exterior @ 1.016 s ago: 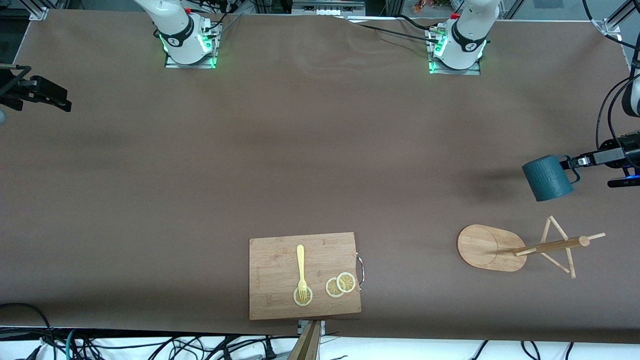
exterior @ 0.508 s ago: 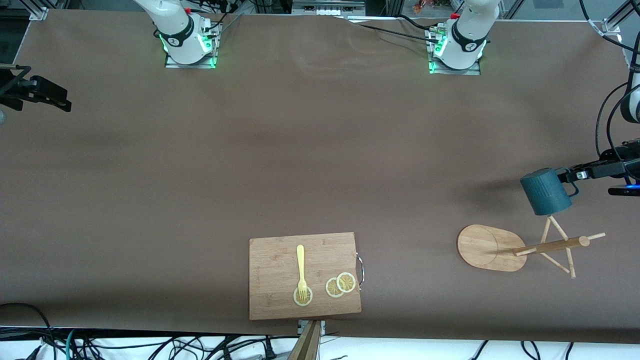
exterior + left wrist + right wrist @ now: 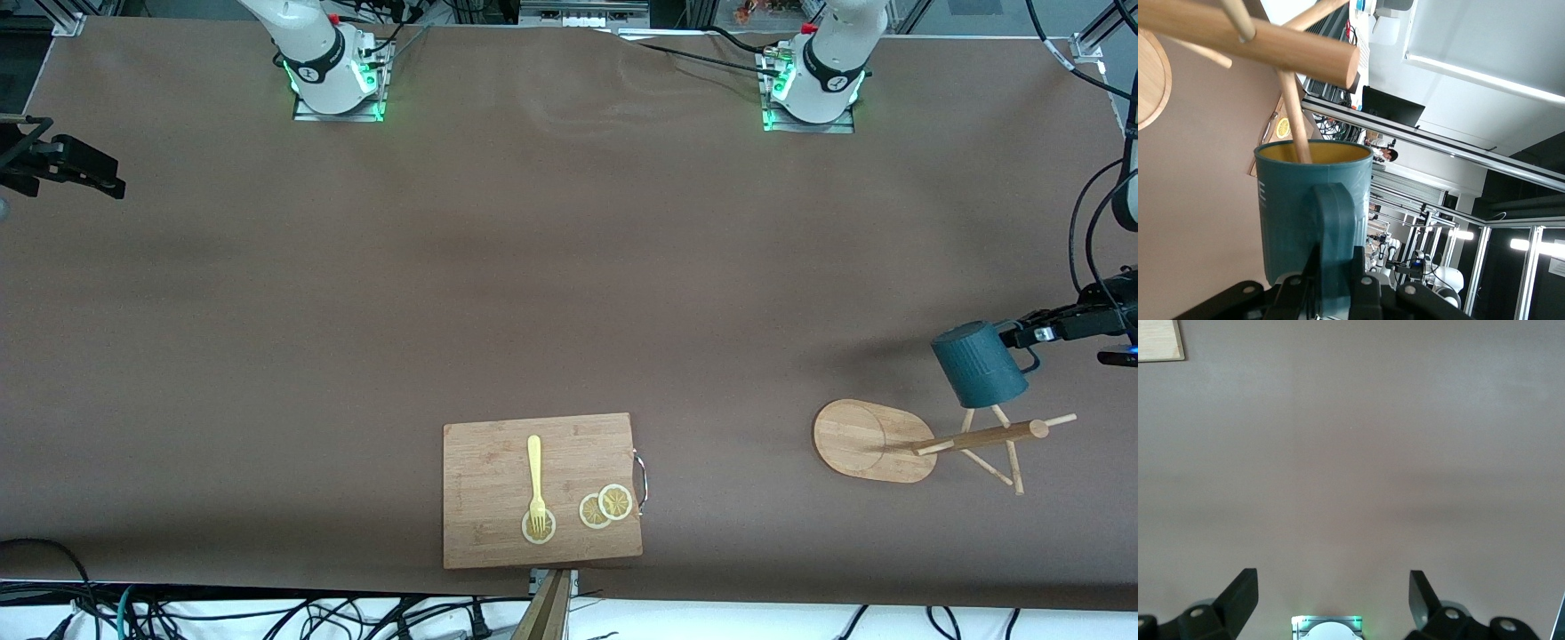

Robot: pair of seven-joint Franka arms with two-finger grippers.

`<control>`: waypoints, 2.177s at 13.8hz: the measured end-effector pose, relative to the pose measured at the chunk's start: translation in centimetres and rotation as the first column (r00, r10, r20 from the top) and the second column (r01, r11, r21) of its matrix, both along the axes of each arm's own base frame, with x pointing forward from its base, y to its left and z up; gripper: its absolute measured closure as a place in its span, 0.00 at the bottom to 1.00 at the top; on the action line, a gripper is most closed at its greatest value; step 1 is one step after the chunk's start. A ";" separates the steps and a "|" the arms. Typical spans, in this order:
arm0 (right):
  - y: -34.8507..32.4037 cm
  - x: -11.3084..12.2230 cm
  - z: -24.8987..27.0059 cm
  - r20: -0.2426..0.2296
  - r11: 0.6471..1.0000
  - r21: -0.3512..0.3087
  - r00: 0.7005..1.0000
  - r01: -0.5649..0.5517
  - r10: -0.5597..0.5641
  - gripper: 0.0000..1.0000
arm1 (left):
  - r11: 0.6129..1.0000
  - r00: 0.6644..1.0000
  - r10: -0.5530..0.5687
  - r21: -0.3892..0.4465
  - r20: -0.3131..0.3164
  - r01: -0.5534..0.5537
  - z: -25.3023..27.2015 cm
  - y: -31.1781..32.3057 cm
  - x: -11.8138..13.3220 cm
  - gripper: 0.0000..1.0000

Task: Pass cup and hang on rack
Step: 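Carry the mug with the left gripper over the wooden rack, then lower the mug handle onto the rack peg with the left gripper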

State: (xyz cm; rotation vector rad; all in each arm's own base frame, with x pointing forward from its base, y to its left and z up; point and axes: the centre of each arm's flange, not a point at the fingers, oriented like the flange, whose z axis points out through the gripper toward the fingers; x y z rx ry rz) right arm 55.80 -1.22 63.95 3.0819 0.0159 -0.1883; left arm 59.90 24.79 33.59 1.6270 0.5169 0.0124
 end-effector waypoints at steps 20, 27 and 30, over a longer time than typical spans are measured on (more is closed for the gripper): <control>-0.1 0.0 0.0 0.000 1.000 0.000 1.000 0.002 -0.002 0.00 | 0.999 0.999 0.031 0.034 0.021 -0.032 -3.7 2.2 2.6 0.78; -0.2 0.0 0.0 0.000 1.000 0.000 1.000 0.003 -0.003 0.00 | 0.995 0.997 0.058 0.080 0.049 -0.062 -2.4 3.7 3.3 0.16; -0.2 0.0 0.0 0.000 1.000 0.000 1.000 0.004 -0.004 0.00 | 0.977 1.000 -0.012 0.211 0.011 0.010 -2.0 5.6 2.2 0.00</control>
